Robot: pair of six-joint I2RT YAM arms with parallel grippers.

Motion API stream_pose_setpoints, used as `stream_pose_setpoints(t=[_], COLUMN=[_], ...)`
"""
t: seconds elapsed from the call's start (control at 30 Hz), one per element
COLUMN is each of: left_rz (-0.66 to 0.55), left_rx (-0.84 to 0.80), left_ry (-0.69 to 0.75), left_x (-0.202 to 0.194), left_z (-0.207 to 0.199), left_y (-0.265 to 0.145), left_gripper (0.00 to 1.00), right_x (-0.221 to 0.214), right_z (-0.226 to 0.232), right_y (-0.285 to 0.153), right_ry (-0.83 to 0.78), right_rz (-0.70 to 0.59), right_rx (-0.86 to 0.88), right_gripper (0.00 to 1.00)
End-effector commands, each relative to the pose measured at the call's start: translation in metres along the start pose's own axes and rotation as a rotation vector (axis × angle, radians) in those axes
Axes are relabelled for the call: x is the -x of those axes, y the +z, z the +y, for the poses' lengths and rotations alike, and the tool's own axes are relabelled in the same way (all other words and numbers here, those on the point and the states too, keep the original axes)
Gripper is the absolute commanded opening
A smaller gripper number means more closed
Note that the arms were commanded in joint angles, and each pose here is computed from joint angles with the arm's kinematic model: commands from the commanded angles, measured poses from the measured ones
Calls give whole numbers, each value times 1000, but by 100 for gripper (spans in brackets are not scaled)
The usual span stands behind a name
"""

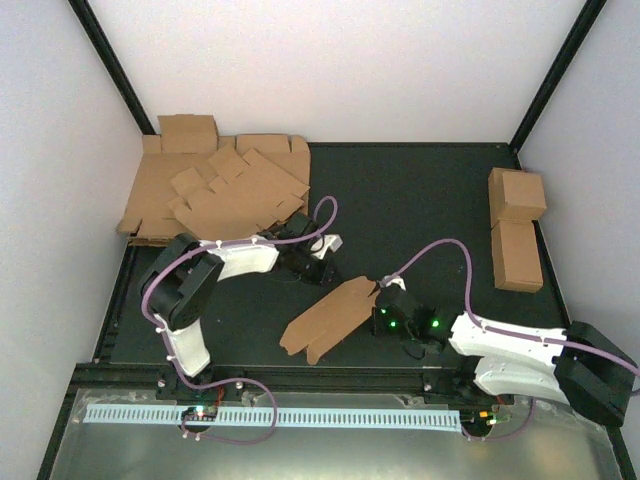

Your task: Fold the paper box

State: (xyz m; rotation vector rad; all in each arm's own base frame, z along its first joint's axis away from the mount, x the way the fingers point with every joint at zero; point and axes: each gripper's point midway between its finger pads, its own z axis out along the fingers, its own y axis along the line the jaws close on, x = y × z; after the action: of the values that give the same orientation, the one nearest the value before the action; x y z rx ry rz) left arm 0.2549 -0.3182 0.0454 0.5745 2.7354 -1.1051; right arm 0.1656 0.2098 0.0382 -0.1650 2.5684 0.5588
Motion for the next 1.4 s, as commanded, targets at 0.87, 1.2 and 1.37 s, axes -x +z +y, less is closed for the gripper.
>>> stream_pose_setpoints(t=[0.87,1.2,1.37], left_rz=[-187,-303,-415], left_rx=[170,297,335], left_ry=[206,252,256], left_x=[76,61,30], left_z=[-34,-30,-27], left_y=[-75,-128,-162], left_gripper=[67,81,86], right_x=[43,70,84], right_z=[31,67,80], right_y=[-30,-49,-52], right_ry=[-176,-271,-339], right_rz=[-123,-196,-223], right_rx=[100,204,209], right_gripper=[26,37,46])
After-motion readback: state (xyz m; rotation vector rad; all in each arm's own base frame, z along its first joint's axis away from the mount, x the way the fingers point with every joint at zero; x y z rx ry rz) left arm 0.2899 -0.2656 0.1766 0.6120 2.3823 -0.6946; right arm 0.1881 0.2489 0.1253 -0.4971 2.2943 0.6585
